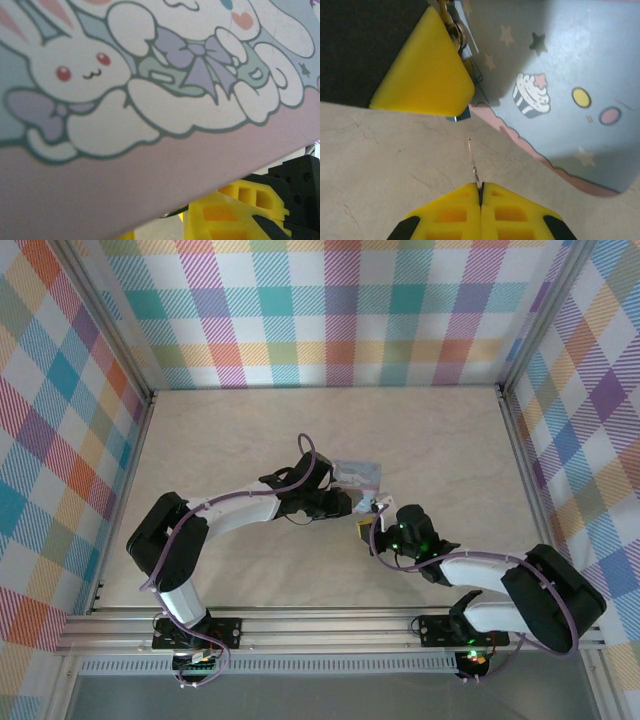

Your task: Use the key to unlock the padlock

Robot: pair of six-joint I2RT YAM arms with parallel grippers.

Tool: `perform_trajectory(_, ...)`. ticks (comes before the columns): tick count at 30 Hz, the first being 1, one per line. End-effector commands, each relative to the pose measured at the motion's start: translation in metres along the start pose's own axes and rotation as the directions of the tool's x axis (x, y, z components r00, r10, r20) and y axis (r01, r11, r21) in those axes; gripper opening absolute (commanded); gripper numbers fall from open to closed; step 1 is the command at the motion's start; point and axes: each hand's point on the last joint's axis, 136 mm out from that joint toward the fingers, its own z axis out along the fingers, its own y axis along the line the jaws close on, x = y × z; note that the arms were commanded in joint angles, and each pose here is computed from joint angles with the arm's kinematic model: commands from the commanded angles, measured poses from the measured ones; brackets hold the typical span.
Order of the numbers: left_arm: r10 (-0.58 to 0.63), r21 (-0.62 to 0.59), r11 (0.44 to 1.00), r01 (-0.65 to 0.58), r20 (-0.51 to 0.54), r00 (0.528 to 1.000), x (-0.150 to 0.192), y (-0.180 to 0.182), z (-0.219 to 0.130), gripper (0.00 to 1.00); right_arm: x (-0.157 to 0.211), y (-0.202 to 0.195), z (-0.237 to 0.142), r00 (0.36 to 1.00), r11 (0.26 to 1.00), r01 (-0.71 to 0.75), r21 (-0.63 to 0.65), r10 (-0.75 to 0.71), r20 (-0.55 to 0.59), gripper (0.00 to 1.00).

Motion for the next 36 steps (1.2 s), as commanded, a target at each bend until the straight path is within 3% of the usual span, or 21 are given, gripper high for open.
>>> perform_trajectory(1, 0.009, 0.077, 0.997, -0.011, 0.034, 0.999, -0.015, -0.027, -0.015, 0.16, -0.016, 0.008, 0.001, 0.996, 0.999, 0.029, -0.036, -0.026, 0.084, 0.01)
perform_trajectory(22, -0.011, 0.058, 0.998, 0.008, 0.044, 0.999, -0.019, -0.02, -0.016, 0.14, -0.009, 0.008, 0.005, 0.997, 0.999, 0.008, -0.051, -0.004, 0.081, 0.01)
perform_trajectory(36, -0.016, 0.063, 0.998, 0.014, 0.038, 0.999, -0.019, -0.019, -0.015, 0.14, -0.025, 0.012, 0.004, 0.99, 0.998, 0.002, -0.069, 0.007, 0.139, 0.01)
